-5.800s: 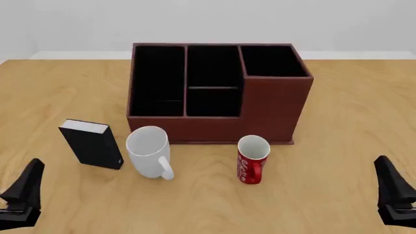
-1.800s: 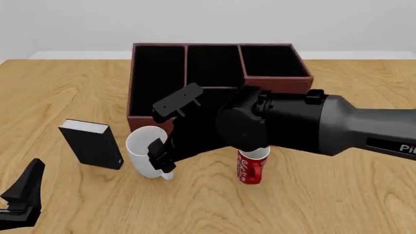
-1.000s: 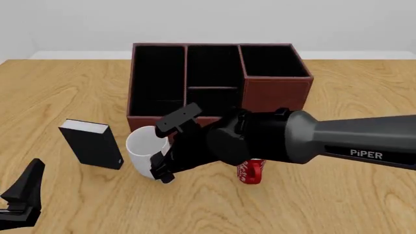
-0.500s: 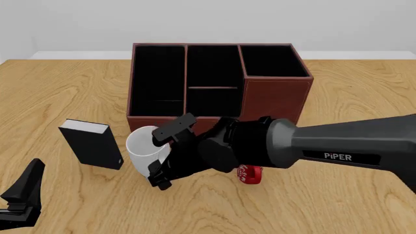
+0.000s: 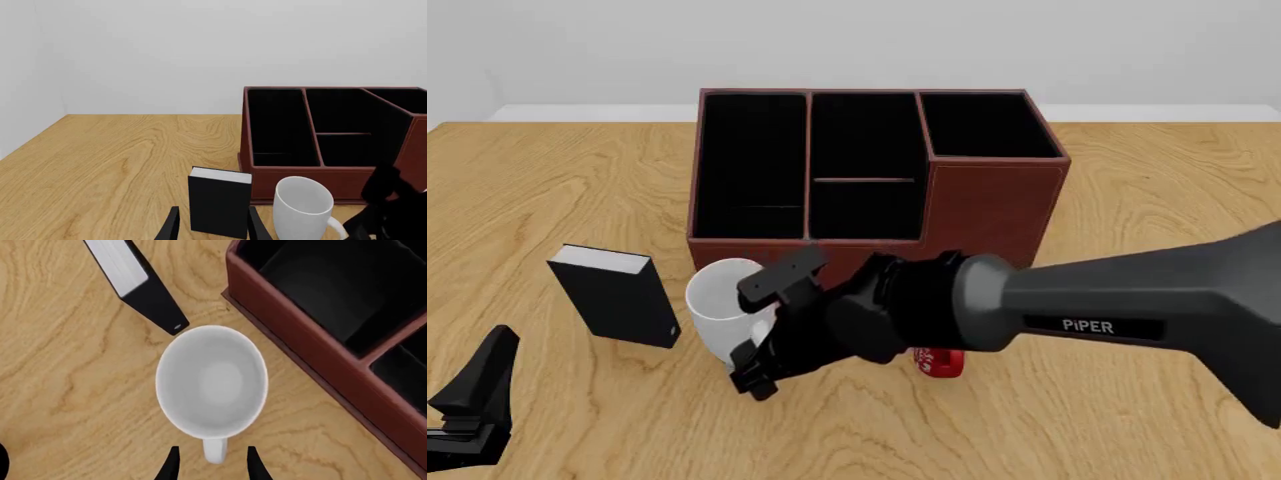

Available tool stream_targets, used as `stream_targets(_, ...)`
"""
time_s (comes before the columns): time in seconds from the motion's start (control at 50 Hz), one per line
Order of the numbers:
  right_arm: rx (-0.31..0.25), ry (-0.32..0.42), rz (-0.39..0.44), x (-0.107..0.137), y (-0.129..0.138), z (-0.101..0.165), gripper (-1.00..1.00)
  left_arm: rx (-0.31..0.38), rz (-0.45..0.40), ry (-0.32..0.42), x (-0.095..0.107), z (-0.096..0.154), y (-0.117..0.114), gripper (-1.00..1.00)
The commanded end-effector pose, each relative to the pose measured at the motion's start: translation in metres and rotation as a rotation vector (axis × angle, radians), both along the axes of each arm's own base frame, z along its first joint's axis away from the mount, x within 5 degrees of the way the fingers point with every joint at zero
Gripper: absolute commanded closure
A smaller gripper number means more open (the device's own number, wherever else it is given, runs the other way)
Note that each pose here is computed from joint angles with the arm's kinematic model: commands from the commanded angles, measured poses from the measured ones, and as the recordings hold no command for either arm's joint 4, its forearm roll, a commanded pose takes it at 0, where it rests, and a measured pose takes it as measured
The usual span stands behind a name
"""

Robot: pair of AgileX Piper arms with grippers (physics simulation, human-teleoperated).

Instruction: Pick up the white mug and place it to the right of the caddy.

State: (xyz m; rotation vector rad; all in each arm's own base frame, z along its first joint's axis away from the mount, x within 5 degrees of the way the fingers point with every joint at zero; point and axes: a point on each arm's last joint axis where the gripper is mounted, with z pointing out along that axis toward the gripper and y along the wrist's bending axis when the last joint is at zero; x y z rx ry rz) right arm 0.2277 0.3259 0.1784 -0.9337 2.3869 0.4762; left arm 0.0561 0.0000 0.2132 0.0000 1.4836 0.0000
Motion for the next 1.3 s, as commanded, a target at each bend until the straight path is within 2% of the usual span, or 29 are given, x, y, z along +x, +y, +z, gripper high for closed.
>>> stream_targets(0.02, -0.009, 0.011, -0.001, 0.000, 0.003, -0.008, -1.00, 0.000, 0.000, 0.000, 0.000, 0.000, 0.000, -1.00)
stream_targets(0.04, -0.005, 0.010, -0.004, 0.000, 0.002, -0.007, -1.00, 0.000, 0.000, 0.000, 0.000, 0.000, 0.000, -1.00)
stream_targets(0.06, -0.001, 0.005, -0.004, 0.000, 0.001, -0.005, 1.00, 0.000, 0.000, 0.000, 0.000, 0.000, 0.000, -1.00)
stream_targets(0.08, -0.013, 0.003, 0.004, 0.002, 0.001, -0.007, 1.00, 0.000, 0.000, 0.000, 0.000, 0.000, 0.000, -1.00)
stream_targets(0.62, -0.024, -0.016, 0.032, 0.000, -0.002, -0.002, 1.00, 0.000, 0.000, 0.000, 0.000, 0.000, 0.000, -1.00)
stream_targets(1.3, 0.011, -0.116, 0.081, -0.010, -0.031, 0.043, 1.00, 0.000, 0.000, 0.000, 0.000, 0.000, 0.000, -1.00)
